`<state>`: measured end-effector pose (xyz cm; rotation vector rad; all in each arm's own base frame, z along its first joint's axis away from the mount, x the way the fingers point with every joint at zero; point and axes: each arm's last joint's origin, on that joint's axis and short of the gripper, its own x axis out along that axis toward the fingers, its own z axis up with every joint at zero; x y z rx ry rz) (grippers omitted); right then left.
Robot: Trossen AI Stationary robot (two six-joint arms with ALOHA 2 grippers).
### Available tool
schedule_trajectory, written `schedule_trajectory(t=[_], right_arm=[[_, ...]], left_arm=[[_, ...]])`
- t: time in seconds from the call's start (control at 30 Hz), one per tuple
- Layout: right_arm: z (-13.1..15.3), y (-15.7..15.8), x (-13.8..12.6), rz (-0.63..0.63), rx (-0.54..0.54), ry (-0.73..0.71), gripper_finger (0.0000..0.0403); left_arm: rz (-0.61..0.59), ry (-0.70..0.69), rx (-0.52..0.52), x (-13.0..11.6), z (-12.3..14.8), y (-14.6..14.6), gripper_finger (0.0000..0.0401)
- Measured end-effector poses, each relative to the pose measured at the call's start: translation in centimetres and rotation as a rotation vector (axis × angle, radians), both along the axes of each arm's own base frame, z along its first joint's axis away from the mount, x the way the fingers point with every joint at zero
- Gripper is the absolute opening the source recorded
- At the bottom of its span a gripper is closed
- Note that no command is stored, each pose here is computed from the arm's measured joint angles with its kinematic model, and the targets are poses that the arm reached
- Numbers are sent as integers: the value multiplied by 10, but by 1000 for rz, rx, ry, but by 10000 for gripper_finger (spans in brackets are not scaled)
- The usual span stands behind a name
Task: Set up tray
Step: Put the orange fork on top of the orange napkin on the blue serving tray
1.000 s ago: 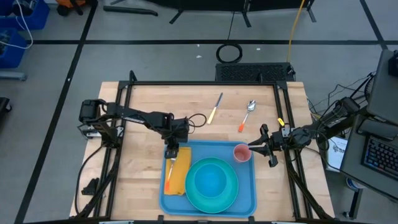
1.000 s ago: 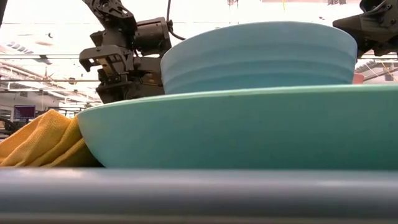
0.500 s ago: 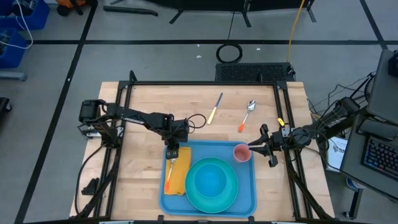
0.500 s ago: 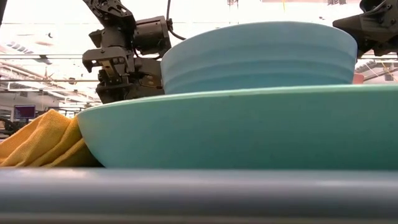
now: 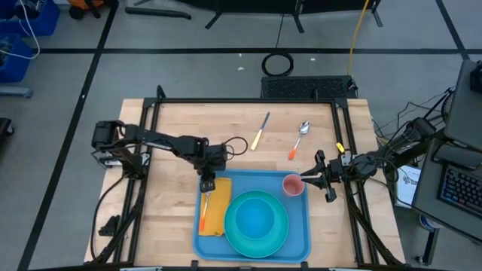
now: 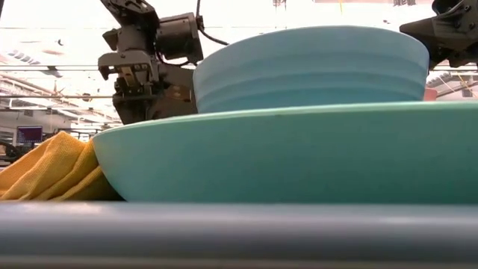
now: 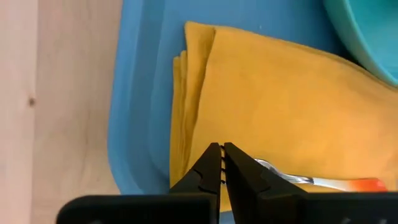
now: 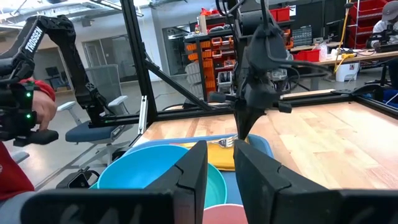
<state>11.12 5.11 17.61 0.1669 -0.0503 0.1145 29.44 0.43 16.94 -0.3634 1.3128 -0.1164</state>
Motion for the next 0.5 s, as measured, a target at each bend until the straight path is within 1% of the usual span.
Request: schedule_trajectory(t=[0.1, 0.2, 0.33, 0.43, 0.5], right_arm=[[0, 0, 0, 0, 0, 0, 73], [0, 0, 0, 0, 0, 1, 73], [0, 0, 0, 1, 0, 1, 73], [0, 0, 0, 0, 0, 1, 73], [0, 0, 0, 0, 0, 0, 73]], left_arm=[[10, -23, 24, -4, 9, -1, 9], [-3, -75, 23, -5, 18, -3, 6], [16, -46, 12, -10, 11, -4, 18], [27, -20, 6, -15, 3, -5, 7], [41, -33, -1, -15, 0, -5, 8]])
